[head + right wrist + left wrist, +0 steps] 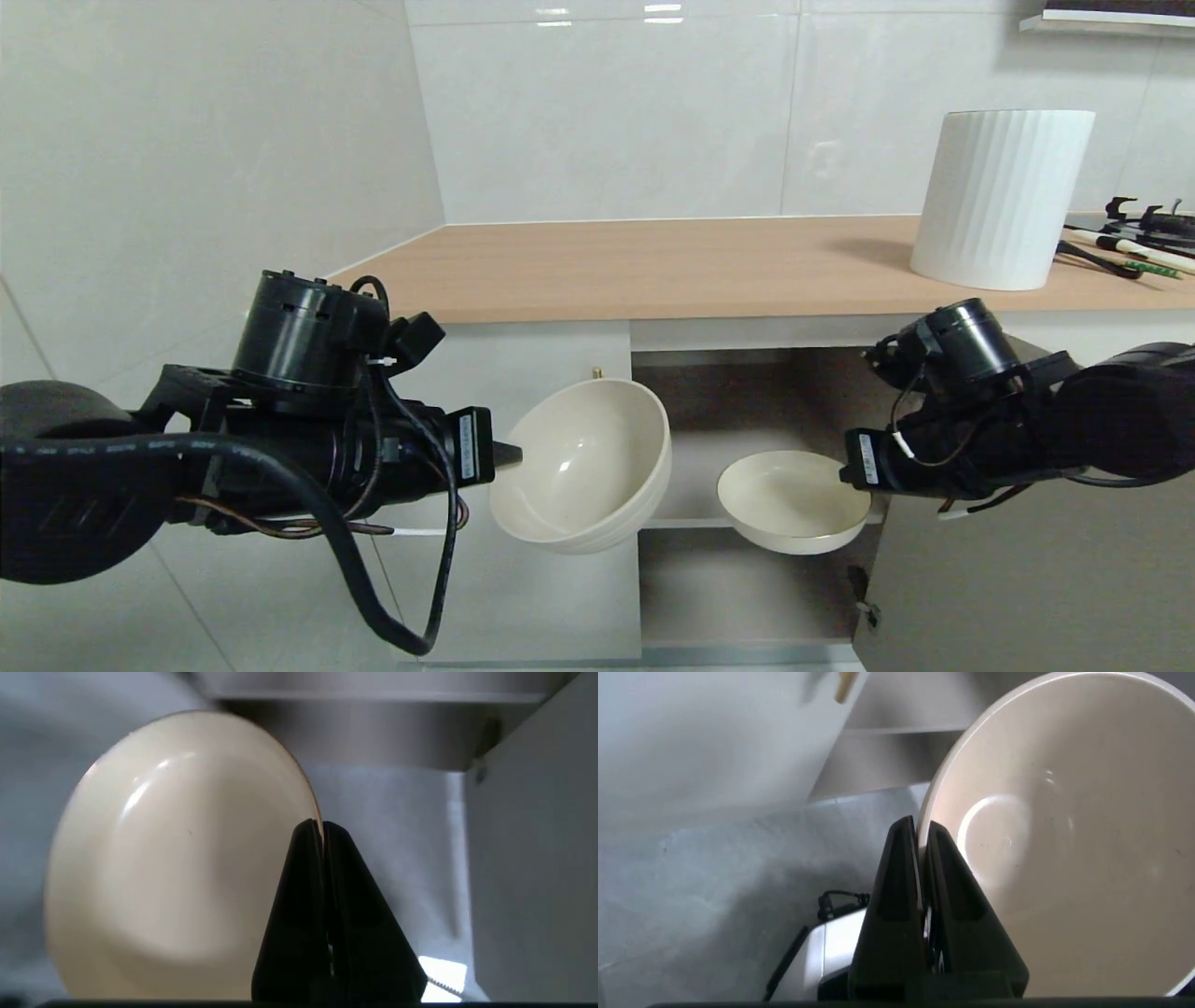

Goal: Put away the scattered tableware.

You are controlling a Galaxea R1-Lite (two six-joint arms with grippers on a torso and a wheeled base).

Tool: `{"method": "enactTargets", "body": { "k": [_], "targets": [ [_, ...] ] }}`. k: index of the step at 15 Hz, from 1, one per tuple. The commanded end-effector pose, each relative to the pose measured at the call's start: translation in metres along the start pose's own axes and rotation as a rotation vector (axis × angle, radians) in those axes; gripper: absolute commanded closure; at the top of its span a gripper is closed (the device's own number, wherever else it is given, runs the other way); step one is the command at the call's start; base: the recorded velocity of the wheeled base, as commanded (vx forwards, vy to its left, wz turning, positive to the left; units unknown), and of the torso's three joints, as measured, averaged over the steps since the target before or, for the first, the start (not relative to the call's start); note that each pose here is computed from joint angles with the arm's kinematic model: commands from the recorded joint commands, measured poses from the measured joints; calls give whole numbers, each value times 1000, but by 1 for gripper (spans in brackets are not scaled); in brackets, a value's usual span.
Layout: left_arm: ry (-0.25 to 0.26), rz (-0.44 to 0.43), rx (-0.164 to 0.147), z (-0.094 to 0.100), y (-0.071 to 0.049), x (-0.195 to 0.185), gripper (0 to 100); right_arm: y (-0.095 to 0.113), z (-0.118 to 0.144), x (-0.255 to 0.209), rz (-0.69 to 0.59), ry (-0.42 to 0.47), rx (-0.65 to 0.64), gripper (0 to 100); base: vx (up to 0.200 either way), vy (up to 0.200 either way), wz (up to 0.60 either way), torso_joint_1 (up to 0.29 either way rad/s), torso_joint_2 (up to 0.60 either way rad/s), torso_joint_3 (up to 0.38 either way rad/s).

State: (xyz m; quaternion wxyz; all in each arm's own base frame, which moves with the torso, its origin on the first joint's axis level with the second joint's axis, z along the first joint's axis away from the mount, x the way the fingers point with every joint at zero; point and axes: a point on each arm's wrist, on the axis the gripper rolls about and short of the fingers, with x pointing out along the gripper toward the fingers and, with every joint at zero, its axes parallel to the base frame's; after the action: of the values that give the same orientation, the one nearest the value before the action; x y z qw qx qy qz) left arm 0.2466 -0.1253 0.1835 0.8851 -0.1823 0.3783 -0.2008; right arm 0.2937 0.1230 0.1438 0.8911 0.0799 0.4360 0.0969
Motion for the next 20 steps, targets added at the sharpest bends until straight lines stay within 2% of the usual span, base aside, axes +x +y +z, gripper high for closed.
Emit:
{"method": "enactTargets", "body": {
  "k": [1,4,8,11,18,20],
  "targets": [
    [5,0,0,0,0,2,100,-4,-12,75,-97,55,-8,100,0,0,0,0,0,0],
    [5,0,0,0,0,2,100,-8,-20,132,-182,60,-15,100,0,0,0,0,0,0],
    [5,0,0,-1,0,2,100,-9,-16,164,-235,45,-10,100,0,0,0,0,0,0],
    [5,-4,4,-1,-2,1,100,-20,-11,203,-352,4,1,100,0,0,0,0,0,0],
    [6,-6,6,-2,-2,1,100,-46,6,238,-477,-78,54,100,0,0,0,0,0,0],
    [11,-11,11,-3,-4,2,100,-46,11,245,-492,-115,87,100,0,0,0,0,0,0]
  ]
}}
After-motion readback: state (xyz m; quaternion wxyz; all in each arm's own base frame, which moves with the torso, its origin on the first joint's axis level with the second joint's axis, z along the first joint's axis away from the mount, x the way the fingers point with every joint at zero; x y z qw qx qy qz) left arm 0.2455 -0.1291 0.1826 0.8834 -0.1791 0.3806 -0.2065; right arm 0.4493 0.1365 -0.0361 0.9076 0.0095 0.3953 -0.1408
